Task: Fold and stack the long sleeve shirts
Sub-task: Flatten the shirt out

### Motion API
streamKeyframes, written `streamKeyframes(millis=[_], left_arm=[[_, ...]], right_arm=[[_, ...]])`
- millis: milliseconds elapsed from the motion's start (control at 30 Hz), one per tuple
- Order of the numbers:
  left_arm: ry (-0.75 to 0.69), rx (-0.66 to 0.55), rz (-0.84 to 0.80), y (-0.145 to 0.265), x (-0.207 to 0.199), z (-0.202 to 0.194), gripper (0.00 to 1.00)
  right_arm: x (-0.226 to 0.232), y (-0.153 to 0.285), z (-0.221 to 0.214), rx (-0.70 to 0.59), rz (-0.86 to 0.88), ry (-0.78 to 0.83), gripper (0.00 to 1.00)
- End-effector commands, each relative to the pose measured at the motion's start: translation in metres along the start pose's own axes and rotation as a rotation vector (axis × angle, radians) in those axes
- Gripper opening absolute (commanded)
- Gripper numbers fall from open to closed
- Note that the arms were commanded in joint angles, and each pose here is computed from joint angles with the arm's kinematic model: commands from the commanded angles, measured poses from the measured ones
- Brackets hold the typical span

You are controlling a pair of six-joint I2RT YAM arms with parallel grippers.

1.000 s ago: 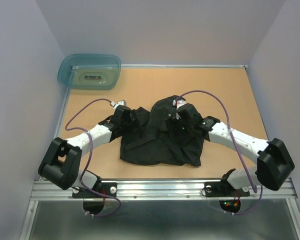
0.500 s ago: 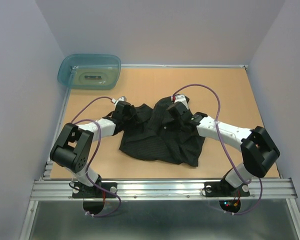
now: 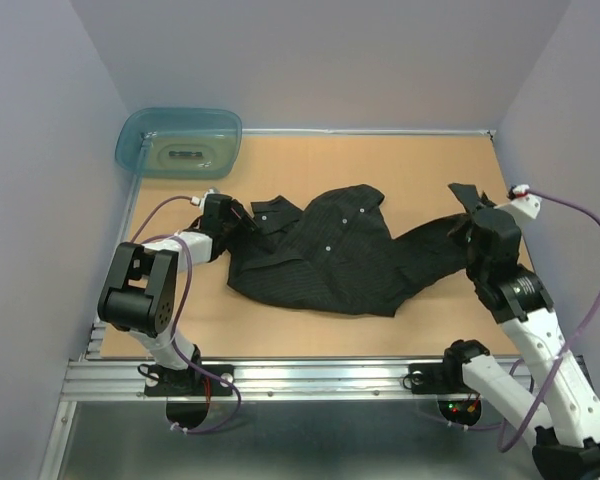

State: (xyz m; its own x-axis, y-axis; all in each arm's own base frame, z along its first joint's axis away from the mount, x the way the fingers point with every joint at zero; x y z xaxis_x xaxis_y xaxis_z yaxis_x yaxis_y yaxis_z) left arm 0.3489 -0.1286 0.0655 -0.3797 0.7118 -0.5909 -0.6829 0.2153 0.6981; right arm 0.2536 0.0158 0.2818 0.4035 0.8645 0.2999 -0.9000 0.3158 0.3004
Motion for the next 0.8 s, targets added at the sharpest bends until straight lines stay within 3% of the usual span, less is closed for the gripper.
streamKeyframes(millis=[0,100,133,167,200,267,333,400,467,600,767], left_arm=[[0.016,0.017,0.061,0.005,0.01,-0.001,0.69],[-0.009,-0.054,0.042,0.016,-0.004,0.017,0.69],[-0.026,-0.073,0.038,0.021,-0.008,0.024,0.7],[-0.034,-0.108,0.046,0.024,-0.011,0.032,0.72],[-0.05,-0.14,0.055,0.033,-0.014,0.039,0.73],[-0.099,-0.184,0.029,0.048,-0.028,0.053,0.77],[-0.161,-0.182,0.009,0.061,-0.039,0.051,0.83],[-0.246,-0.193,0.003,0.077,-0.049,0.046,0.86],[-0.348,-0.148,0.017,0.093,-0.058,0.017,0.88],[-0.414,-0.071,-0.006,0.107,-0.069,-0.034,0.88],[-0.34,0.0,-0.011,0.106,-0.072,-0.082,0.88]], right_arm=[[-0.032,0.024,-0.042,0.102,-0.069,-0.157,0.14],[-0.048,0.039,-0.046,0.094,-0.095,-0.224,0.3],[-0.051,0.045,-0.042,0.082,-0.084,-0.209,0.46],[-0.049,0.046,-0.039,0.083,-0.069,-0.186,0.53],[-0.045,0.048,-0.036,0.096,-0.039,-0.161,0.66],[-0.028,0.047,-0.035,0.164,0.054,-0.036,0.75],[-0.005,0.039,-0.04,0.255,0.167,0.104,0.79],[0.027,0.044,-0.057,0.394,0.39,0.163,0.84],[0.047,0.04,-0.078,0.522,0.497,0.175,0.87],[0.059,0.023,-0.103,0.587,0.53,0.169,0.87],[0.059,0.004,-0.135,0.684,0.491,0.23,0.87]])
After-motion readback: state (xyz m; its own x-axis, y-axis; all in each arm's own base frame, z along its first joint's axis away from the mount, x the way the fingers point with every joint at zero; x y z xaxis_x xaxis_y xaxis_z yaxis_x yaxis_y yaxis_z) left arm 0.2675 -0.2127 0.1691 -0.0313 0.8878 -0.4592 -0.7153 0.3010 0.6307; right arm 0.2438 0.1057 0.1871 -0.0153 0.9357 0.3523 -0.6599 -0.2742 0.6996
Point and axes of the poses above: each gripper's point midway between its finger pads, its own y axis back along the fingers, its own x axis along the line the jaws close on, z = x × y, the point moved 4 cm from there along y, back along the fingers, and after that the axes turned 2 degrees about y, right-handed, at the moved point
